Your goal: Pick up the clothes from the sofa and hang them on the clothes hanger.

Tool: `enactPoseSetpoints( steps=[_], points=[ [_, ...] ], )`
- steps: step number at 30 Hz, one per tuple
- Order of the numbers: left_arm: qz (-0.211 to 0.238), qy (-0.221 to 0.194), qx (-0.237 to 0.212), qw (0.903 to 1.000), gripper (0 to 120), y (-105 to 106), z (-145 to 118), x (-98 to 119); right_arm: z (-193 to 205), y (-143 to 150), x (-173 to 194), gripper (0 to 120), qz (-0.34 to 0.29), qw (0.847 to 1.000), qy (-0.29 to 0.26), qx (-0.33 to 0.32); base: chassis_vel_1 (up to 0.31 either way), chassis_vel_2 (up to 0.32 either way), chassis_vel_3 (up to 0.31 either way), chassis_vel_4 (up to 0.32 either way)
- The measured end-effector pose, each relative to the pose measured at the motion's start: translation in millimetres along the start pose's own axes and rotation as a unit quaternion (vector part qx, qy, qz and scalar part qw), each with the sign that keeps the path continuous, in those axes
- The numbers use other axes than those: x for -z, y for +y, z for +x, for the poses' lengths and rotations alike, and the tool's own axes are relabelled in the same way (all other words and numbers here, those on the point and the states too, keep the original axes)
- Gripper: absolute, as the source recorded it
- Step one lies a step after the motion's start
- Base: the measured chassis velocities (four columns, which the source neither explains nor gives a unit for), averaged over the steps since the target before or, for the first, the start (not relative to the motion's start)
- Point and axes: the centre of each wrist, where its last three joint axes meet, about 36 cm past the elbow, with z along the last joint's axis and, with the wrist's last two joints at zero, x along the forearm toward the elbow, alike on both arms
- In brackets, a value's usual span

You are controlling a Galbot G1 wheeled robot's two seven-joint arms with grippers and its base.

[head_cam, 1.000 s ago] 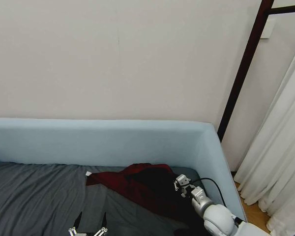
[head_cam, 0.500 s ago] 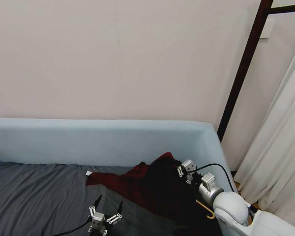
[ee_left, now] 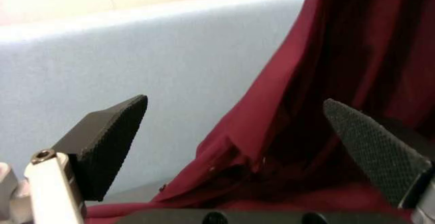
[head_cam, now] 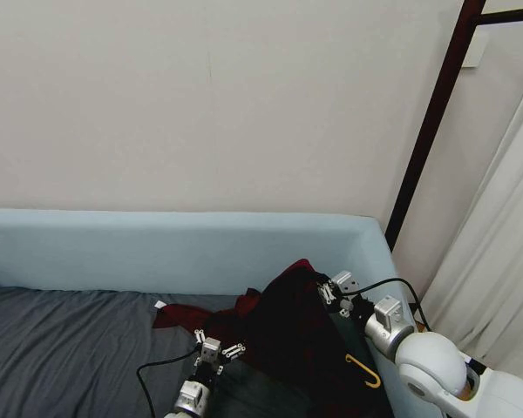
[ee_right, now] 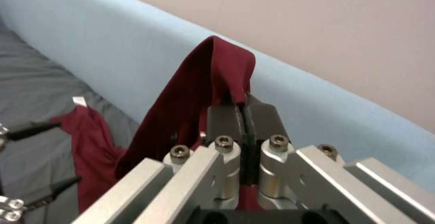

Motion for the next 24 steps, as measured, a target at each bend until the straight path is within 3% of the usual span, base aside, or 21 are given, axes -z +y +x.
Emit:
enactPoseSetpoints(
  steps=[17, 24],
  points=[
    [-0.061, 0.022, -0.054, 0.9965, 98, 3.6, -40.9, -15.9, 6.6, -0.2, 8.3, 0, -0.012, 1.000, -0.006, -0.008, 0.000, 0.000, 0.000, 0.000],
    [-0.070, 0.019, -0.058, 0.9956, 90, -2.2, -57.9, -30.4, 5.3, 0.0, 0.1, 0, -0.016, 1.000, -0.001, -0.014, 0.000, 0.000, 0.000, 0.000]
  ],
)
